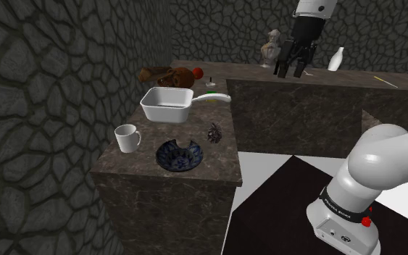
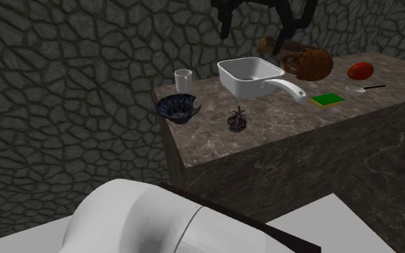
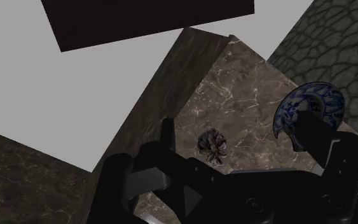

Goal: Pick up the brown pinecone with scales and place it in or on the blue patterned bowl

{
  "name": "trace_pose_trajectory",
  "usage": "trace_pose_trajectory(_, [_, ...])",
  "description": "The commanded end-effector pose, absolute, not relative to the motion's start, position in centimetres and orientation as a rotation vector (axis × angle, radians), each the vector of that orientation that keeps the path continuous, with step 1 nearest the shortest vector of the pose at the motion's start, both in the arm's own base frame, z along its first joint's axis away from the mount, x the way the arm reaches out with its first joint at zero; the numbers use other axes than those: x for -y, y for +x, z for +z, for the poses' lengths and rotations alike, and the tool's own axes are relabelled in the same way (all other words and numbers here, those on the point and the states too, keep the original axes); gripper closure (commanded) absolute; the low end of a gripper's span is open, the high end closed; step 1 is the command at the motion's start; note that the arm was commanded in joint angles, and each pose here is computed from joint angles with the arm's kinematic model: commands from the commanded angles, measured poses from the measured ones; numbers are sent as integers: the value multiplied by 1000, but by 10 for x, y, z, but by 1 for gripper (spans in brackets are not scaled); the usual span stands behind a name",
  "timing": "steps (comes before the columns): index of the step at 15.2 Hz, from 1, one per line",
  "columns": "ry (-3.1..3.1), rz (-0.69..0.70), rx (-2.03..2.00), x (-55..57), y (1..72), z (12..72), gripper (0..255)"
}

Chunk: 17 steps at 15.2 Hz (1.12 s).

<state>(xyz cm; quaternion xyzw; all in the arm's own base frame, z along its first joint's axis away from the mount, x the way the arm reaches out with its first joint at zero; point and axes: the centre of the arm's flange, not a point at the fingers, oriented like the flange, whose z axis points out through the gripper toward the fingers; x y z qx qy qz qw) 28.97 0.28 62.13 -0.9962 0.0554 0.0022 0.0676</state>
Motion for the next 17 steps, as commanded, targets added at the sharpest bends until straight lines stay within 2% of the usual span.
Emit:
trace_pose_trajectory(1, [-3002, 7, -167, -3, 290, 621, 0])
trace_pose_trajectory(17, [-3006, -120, -447, -48, 405, 459, 0])
